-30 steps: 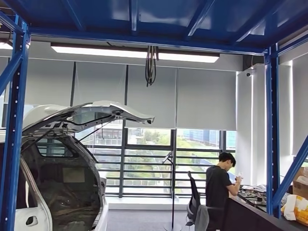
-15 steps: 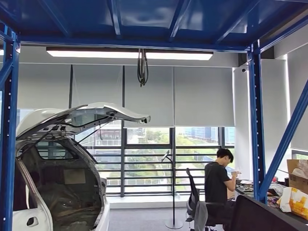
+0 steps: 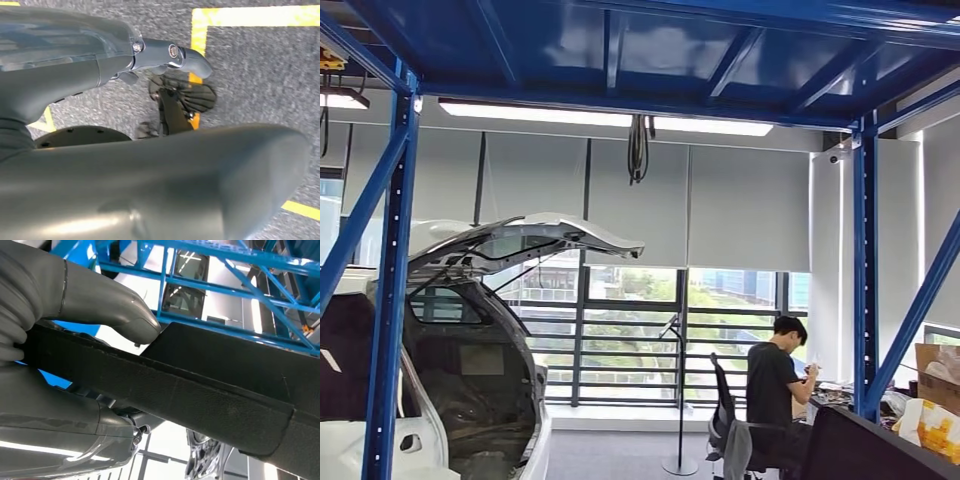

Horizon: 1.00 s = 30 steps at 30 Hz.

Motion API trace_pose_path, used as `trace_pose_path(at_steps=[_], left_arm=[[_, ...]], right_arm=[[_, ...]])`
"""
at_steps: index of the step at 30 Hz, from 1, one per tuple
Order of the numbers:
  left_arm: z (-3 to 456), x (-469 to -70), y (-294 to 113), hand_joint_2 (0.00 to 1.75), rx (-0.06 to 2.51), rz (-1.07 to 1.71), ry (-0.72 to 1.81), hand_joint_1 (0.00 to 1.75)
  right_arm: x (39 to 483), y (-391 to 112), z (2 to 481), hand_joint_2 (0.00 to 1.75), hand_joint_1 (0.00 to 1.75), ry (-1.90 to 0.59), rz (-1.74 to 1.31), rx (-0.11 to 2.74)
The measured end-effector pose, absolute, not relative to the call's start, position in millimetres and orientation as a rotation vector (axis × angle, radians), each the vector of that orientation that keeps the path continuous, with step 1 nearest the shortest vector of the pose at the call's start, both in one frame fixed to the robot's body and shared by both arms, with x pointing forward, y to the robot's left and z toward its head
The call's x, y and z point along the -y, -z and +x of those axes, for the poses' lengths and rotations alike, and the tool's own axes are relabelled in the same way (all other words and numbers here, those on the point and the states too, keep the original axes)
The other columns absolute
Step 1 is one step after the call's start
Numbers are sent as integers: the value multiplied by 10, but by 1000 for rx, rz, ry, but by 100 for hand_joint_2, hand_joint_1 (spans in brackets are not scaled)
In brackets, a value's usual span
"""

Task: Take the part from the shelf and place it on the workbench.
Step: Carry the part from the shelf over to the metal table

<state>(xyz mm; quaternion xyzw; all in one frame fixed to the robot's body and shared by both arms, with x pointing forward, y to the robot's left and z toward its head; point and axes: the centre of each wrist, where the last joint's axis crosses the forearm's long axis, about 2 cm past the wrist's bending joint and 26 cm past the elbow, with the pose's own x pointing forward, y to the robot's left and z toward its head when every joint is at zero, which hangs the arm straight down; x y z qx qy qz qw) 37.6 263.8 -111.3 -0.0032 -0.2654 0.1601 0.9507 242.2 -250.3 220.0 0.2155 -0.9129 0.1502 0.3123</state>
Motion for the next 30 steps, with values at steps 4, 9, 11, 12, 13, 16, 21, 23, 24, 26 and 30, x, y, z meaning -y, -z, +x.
trace_pose_path(at_steps=[4, 9, 11, 12, 13, 16, 21, 23, 24, 26, 30], left_arm=[[390, -2638, 1112, 175, 544, -9, -315, 0], [386, -2637, 1112, 175, 543, -11, -314, 0], [373, -2637, 1113, 175, 541, -10, -313, 0], [369, -2637, 1114, 175, 540, -10, -312, 0], [366, -2638, 1114, 175, 539, -10, -312, 0], [367, -2640, 1114, 175, 536, -10, -313, 0], [365, -2654, 1115, 175, 527, -6, -314, 0], [377, -2658, 1114, 175, 526, -5, -315, 0], [387, -2658, 1113, 175, 525, -5, -315, 0], [395, -2658, 1112, 175, 523, -4, -315, 0], [372, -2659, 1114, 175, 515, -2, -314, 0]], right_arm=[[2513, -2219, 2433, 175, 175, -416, 588, 2418], [2510, -2260, 2451, 175, 175, -423, 604, 2435], [2509, -2256, 2448, 175, 175, -421, 610, 2436], [2509, -2255, 2448, 175, 175, -421, 614, 2436], [2508, -2253, 2446, 175, 175, -421, 616, 2436], [2508, -2246, 2442, 175, 175, -419, 624, 2434], [2506, -2248, 2444, 175, 175, -407, 655, 2432], [2504, -2253, 2446, 175, 175, -402, 665, 2433], [2504, -2252, 2445, 175, 175, -399, 670, 2432], [2504, -2253, 2446, 175, 175, -395, 679, 2430], [2502, -2243, 2449, 175, 175, -390, 690, 2420]])
